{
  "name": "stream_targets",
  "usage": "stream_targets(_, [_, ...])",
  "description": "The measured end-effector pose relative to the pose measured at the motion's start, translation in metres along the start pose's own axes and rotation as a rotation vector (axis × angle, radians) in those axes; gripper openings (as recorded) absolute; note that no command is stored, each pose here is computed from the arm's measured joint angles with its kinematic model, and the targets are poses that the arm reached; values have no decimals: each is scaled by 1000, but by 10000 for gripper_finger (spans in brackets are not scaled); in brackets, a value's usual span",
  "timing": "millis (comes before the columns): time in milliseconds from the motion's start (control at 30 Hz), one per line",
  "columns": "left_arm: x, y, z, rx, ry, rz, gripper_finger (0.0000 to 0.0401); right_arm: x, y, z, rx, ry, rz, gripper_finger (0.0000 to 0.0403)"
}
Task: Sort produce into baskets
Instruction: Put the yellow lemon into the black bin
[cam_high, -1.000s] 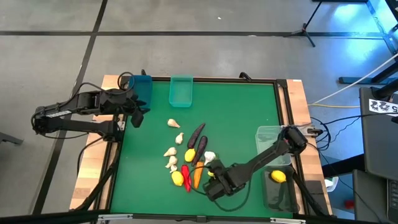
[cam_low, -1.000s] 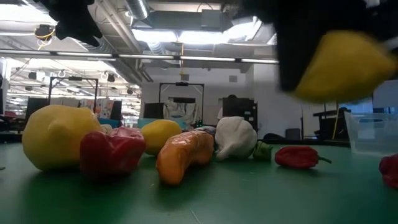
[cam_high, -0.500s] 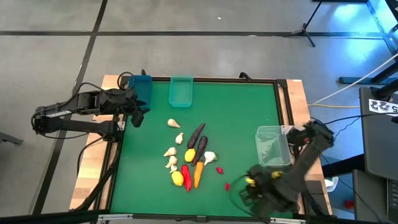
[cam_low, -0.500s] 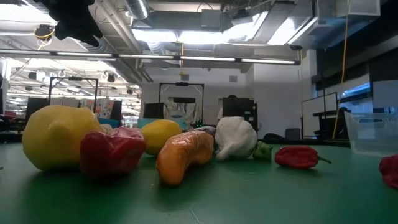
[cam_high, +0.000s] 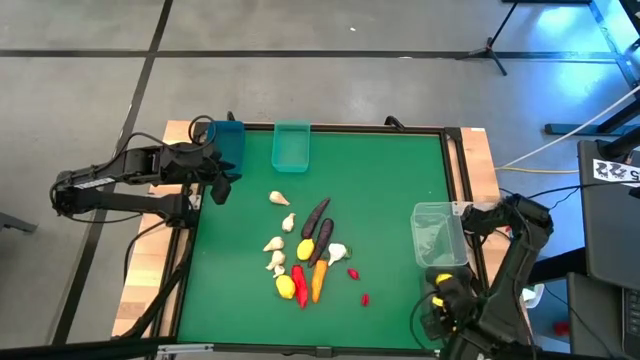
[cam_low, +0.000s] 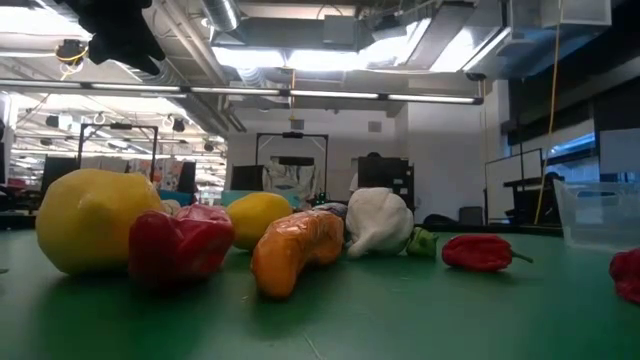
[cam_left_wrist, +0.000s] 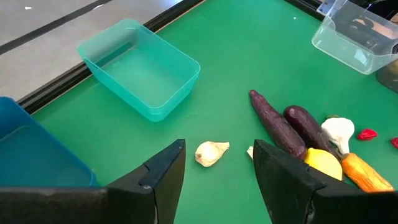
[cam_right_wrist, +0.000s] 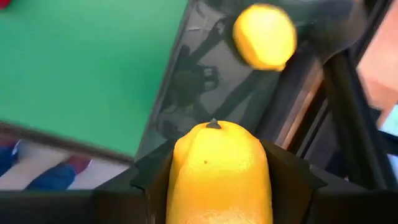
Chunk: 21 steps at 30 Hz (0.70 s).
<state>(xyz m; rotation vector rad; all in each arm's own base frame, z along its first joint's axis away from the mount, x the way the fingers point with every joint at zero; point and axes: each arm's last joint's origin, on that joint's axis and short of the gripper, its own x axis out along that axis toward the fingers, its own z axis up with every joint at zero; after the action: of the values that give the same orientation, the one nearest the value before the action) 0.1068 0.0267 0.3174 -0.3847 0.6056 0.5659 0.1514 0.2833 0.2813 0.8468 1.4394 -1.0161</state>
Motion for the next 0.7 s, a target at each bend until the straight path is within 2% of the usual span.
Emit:
stream_targets(200, [0, 0, 0, -9, 0, 0, 185, 20, -2, 3, 8, -19, -48, 204])
stream_targets(467, [0, 0, 0, -10, 0, 1, 185, 57, -4, 9, 5, 16, -7, 205])
stream_targets(700, [0, 0, 0, -12, -2, 5, 185, 62, -11, 19, 5, -3, -18, 231])
